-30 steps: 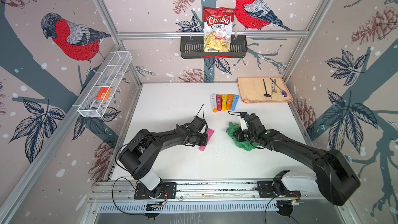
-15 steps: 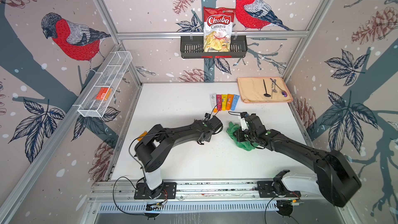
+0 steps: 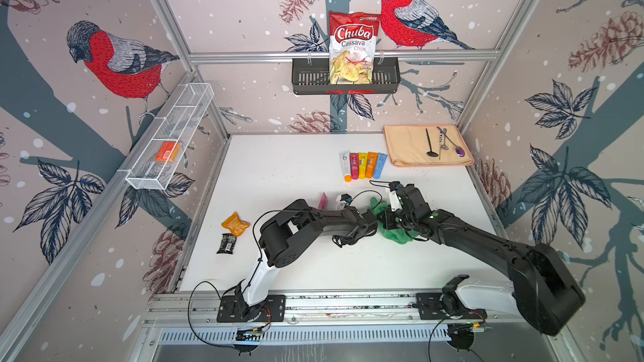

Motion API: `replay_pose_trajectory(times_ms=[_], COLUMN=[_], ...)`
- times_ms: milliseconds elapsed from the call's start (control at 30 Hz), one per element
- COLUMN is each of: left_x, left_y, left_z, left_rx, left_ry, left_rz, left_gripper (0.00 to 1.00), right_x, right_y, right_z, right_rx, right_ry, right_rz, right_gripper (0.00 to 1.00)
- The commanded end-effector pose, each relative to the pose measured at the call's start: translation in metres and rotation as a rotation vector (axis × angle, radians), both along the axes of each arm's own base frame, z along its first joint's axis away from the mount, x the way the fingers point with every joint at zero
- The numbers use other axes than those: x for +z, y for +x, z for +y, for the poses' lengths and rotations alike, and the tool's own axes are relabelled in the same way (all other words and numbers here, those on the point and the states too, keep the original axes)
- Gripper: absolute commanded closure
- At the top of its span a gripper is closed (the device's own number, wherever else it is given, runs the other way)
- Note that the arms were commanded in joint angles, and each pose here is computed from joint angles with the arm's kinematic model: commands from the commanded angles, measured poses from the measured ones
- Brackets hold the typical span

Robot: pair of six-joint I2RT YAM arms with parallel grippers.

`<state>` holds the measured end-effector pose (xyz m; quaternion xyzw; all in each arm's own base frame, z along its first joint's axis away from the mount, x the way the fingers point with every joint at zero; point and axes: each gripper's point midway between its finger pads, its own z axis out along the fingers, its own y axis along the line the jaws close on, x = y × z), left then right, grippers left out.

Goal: Wipe the surface of the toothpaste tube
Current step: Adjust the toothpaste at the center of the board.

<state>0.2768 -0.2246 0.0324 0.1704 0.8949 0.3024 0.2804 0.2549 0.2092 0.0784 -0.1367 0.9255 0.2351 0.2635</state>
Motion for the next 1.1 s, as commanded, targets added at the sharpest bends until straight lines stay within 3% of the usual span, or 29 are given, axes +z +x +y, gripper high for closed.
replay_pose_trajectory(times_ms=[0,167,267,367,567,833,1067], left_x=[0.002,0.063,0.094,0.093,0.077,0.048,0.025], left_y=[-0.011,-0.012,-0.006,-0.004,-0.004,-0.004,-0.003], left_z=[-0.035,-0.062,-0.051,-0.019,0.023,0.033,0.027], left_rx=[-0.054,-0.158,-0.148,-0.103,-0.024,0.011,0.016], left_ry=[-0.235,-0.585,-0.762,-0.882,-1.031,-1.154,-1.122], left_rz=[0.07,0.002,-0.022,-0.013,0.015,0.093,0.177], left_gripper=[0.33,0.22,0.2,0.2,0.21,0.29,0.37], right_x=[0.003,0.004,0.003,0.002,0.001,-0.003,-0.004], right_y=[0.003,0.004,0.003,0.003,0.004,0.004,0.005], right_z=[0.002,0.003,0.005,0.005,0.006,0.007,0.008], right_rx=[0.004,0.006,0.011,0.015,0.016,0.019,0.022], right_ry=[0.009,0.011,0.016,0.016,0.014,0.009,0.008], right_rz=[-0.019,-0.018,-0.015,-0.011,-0.009,0.004,0.006], right_gripper=[0.87,0.87,0.87,0.87,0.87,0.87,0.87])
